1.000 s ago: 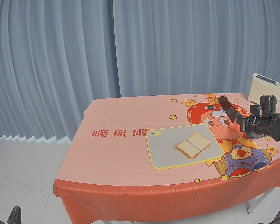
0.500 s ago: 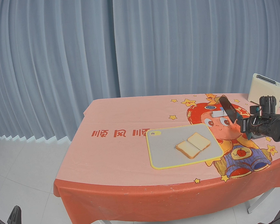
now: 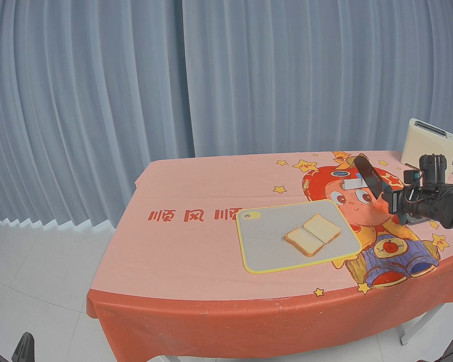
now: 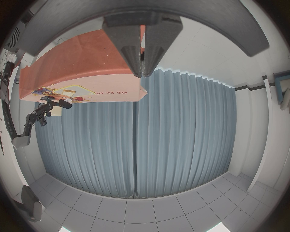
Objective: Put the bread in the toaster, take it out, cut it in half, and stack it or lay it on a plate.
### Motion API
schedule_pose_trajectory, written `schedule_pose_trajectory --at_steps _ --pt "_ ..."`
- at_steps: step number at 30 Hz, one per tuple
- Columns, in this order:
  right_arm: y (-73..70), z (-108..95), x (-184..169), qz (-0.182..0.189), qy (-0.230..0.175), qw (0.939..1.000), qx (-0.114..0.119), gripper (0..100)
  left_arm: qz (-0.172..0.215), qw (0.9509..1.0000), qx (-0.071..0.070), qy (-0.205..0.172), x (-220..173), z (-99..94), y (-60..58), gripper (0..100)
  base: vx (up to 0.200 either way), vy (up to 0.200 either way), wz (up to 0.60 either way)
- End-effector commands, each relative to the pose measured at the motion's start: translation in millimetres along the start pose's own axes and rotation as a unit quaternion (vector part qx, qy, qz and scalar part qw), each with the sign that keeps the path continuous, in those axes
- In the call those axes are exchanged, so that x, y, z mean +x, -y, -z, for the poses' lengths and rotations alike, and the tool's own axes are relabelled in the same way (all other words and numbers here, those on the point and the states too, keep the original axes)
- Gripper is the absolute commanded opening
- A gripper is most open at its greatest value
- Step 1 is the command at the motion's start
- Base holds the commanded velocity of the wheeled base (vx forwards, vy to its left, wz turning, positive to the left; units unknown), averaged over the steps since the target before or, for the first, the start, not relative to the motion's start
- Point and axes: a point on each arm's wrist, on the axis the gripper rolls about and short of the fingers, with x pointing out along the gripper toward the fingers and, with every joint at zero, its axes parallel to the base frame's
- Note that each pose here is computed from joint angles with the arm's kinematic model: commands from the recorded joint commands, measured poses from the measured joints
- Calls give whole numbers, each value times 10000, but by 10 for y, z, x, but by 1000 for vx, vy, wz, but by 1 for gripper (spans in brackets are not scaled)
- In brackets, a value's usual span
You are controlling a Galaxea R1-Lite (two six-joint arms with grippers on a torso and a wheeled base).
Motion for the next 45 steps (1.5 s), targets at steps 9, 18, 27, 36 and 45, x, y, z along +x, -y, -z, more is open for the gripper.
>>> schedule_pose_trajectory --at_steps 9,18,27,36,45 --pt "-13 2 1 -17 -5 10000 -17 0 -3 10000 -2 -82 12 49 0 0 0 0 0" --pt "-49 11 -2 -35 -29 10000 -65 0 -3 10000 -2 -82 12 49 0 0 0 0 0" --pt "-51 83 41 50 -164 9998 -69 0 5 10000 -2 -82 12 49 -1 0 0 0 0" --pt "-44 89 53 72 -173 9998 -57 0 -3 10000 -2 -82 12 49 0 0 0 0 0" --pt "-50 106 50 64 -203 9998 -51 0 -3 10000 -2 -82 12 49 0 0 0 0 0"
